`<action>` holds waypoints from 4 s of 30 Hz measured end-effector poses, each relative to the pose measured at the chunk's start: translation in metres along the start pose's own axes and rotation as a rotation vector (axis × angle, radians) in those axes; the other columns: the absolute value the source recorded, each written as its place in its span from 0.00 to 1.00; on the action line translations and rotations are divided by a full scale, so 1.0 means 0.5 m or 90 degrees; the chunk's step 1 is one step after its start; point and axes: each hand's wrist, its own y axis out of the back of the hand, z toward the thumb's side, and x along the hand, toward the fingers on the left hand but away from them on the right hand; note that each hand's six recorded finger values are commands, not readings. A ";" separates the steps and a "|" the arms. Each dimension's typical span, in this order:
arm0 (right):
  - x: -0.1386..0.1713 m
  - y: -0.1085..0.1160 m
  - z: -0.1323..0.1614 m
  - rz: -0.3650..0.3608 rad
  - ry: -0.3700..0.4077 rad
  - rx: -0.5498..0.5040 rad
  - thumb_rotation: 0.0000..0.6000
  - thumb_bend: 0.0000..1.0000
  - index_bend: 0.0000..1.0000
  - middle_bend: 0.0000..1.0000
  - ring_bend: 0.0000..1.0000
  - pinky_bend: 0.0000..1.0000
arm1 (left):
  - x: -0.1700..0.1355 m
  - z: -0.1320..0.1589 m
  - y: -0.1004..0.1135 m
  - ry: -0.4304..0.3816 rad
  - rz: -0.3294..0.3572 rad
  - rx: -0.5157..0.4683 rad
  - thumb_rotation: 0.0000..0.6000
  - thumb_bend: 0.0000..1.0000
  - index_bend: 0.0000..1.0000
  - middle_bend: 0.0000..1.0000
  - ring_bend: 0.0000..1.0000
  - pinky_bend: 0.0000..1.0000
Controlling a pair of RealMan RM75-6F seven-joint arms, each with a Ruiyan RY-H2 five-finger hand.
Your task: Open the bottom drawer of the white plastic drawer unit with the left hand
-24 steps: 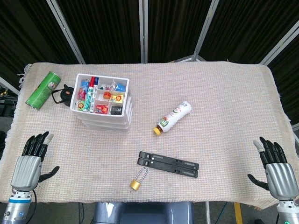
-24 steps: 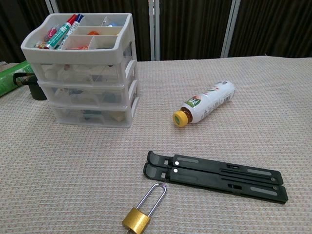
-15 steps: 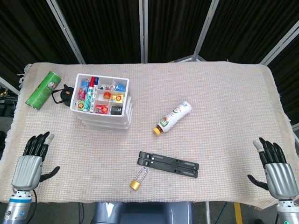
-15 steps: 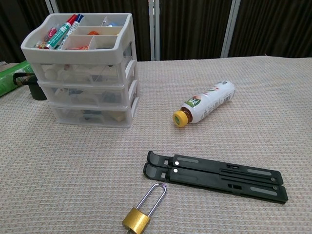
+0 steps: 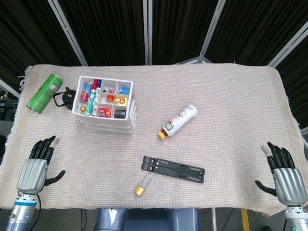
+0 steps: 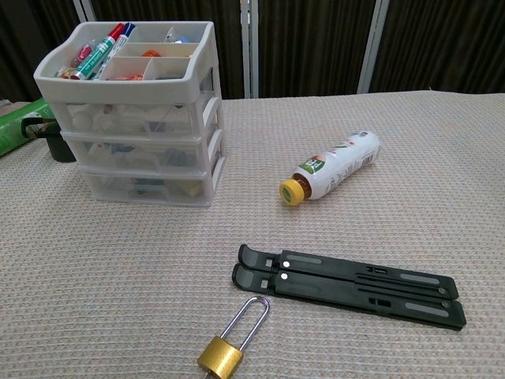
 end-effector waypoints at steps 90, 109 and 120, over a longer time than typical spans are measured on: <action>0.007 0.014 0.000 0.011 0.005 -0.044 1.00 0.00 0.00 0.00 0.00 0.00 | 0.276 0.186 -0.298 0.175 -0.455 -0.480 1.00 0.66 0.00 0.79 0.80 0.63; 0.009 0.010 0.003 0.014 0.007 -0.039 1.00 0.00 0.00 0.00 0.00 0.00 | 0.273 0.199 -0.303 0.167 -0.452 -0.587 1.00 0.71 0.03 0.79 0.80 0.63; 0.010 0.009 0.005 0.015 0.008 -0.039 1.00 0.00 0.00 0.00 0.00 0.00 | 0.268 0.195 -0.308 0.175 -0.470 -0.609 1.00 0.73 0.13 0.79 0.80 0.63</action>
